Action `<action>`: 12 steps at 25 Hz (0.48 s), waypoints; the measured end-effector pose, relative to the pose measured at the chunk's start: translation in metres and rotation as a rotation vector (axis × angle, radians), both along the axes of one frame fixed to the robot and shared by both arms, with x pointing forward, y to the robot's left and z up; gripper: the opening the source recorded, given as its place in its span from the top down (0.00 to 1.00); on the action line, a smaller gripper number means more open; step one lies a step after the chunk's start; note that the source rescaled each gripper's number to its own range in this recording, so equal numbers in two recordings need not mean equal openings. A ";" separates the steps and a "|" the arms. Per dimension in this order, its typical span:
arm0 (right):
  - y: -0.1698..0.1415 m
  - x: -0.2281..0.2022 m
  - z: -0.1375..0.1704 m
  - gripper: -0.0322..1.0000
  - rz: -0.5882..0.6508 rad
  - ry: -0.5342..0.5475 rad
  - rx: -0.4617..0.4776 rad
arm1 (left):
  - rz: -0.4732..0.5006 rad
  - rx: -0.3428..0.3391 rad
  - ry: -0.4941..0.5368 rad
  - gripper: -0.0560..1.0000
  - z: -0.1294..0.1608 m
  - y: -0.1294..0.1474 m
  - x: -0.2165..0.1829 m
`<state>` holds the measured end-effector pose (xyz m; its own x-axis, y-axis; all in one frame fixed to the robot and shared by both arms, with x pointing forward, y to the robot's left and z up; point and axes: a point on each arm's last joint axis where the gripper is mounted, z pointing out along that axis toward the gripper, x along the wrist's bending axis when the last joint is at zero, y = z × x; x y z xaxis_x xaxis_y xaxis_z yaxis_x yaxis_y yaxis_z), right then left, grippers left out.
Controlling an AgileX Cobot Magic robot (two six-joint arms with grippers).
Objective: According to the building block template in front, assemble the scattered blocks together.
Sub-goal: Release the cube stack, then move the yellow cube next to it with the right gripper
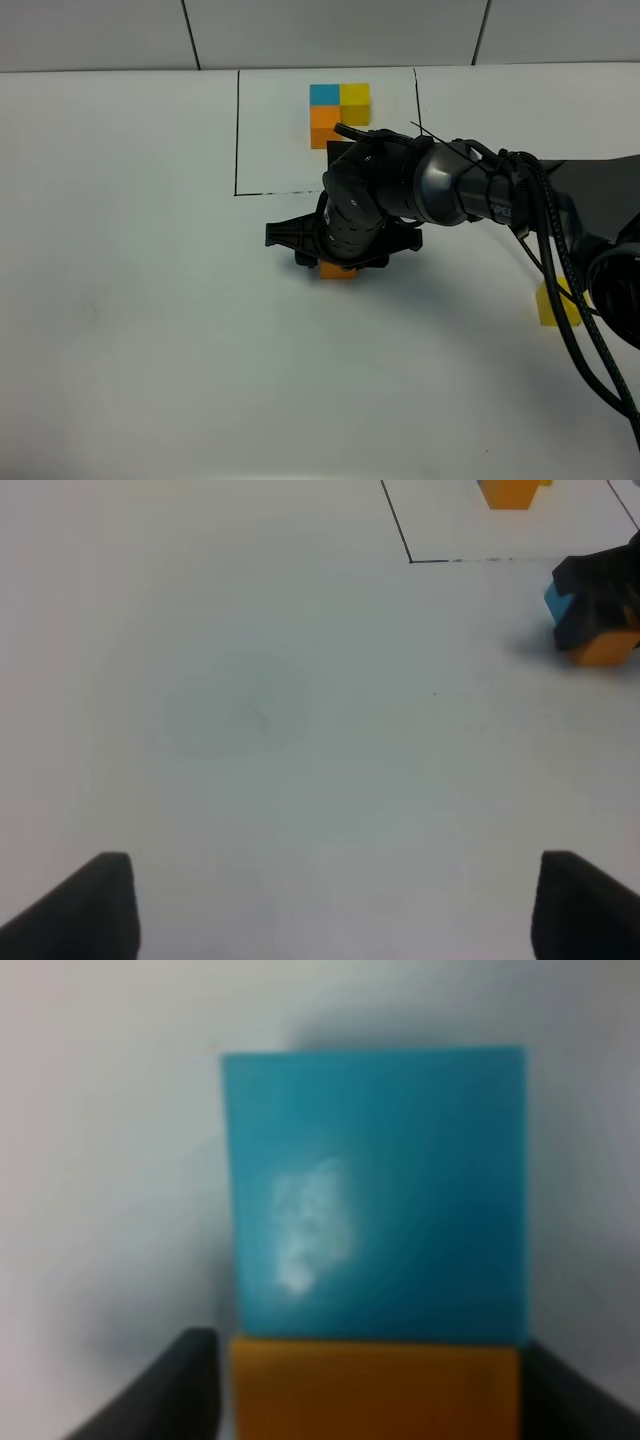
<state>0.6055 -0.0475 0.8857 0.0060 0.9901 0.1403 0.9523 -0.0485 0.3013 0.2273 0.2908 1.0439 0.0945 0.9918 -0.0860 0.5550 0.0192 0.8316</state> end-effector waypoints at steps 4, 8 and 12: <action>0.001 0.001 0.003 0.20 0.044 -0.021 -0.009 | 0.000 0.000 0.000 0.30 0.000 0.000 0.000; -0.003 -0.004 0.007 0.01 0.065 0.011 -0.043 | 0.000 0.000 0.000 0.30 0.000 0.000 0.000; -0.008 -0.009 0.032 0.00 0.104 0.008 -0.060 | 0.000 0.000 0.000 0.30 0.000 0.000 0.000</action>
<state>0.5962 -0.0552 0.9177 -0.0961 0.9921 0.0810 0.9536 0.0685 0.2932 0.2273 0.2908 1.0439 0.0945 0.9918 -0.0860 0.5550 0.0192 0.8316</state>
